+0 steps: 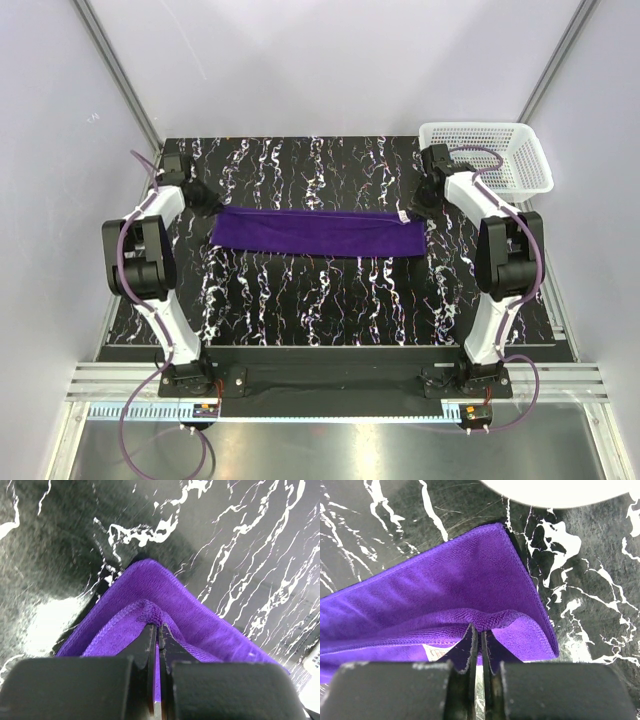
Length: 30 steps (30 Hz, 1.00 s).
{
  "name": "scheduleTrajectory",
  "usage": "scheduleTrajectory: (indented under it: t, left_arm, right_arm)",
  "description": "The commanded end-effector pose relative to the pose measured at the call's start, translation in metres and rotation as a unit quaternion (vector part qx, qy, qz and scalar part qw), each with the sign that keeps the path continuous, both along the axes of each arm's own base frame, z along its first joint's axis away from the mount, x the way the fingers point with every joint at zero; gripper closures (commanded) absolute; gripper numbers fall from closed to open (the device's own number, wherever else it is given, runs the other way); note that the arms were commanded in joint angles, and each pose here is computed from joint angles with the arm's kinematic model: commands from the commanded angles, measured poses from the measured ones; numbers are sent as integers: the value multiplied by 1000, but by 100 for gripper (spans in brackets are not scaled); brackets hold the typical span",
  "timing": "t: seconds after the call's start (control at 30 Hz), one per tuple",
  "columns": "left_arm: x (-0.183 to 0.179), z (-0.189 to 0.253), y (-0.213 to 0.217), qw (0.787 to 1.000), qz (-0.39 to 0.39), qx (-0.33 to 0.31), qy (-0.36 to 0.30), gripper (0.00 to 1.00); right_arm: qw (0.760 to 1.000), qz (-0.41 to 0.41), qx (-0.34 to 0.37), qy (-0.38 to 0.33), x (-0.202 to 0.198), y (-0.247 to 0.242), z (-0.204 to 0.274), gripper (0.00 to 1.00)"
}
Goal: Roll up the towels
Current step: Fold the towel
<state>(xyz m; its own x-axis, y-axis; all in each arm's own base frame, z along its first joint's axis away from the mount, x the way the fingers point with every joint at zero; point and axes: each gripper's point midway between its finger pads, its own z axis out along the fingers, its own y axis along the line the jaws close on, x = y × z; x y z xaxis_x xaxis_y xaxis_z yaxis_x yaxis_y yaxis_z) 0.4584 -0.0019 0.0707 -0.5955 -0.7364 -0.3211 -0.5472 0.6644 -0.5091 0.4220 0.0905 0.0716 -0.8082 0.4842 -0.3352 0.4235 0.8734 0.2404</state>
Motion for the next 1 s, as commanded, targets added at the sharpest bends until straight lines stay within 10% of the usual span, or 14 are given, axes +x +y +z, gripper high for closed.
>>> scheduleTrajectory:
  t: [0.0, 0.23, 0.33, 0.43, 0.57, 0.97]
  left_arm:
    - [23, 13, 6, 999, 3, 14, -33, 100]
    - [44, 1, 2, 1000, -8, 6, -26, 100]
    - [54, -1, -2, 1000, -18, 3, -20, 95]
    - [63, 2, -7, 999, -32, -5, -27, 36]
    - [67, 23, -4, 998, -32, 6, -47, 2]
    - [2, 84, 17, 993, -6, 66, -97, 2]
  right_arm:
    - [1000, 2, -3, 1, 7, -6, -1, 94]
    - [1000, -14, 1, 0, 22, -16, -5, 83]
    - [1000, -16, 1, 0, 30, -18, -7, 53]
    - [1000, -21, -2, -10, 43, -25, 1, 19]
    - [998, -36, -12, -45, 59, -40, 37, 13]
    - [997, 4, 52, -61, -28, -20, 29, 15]
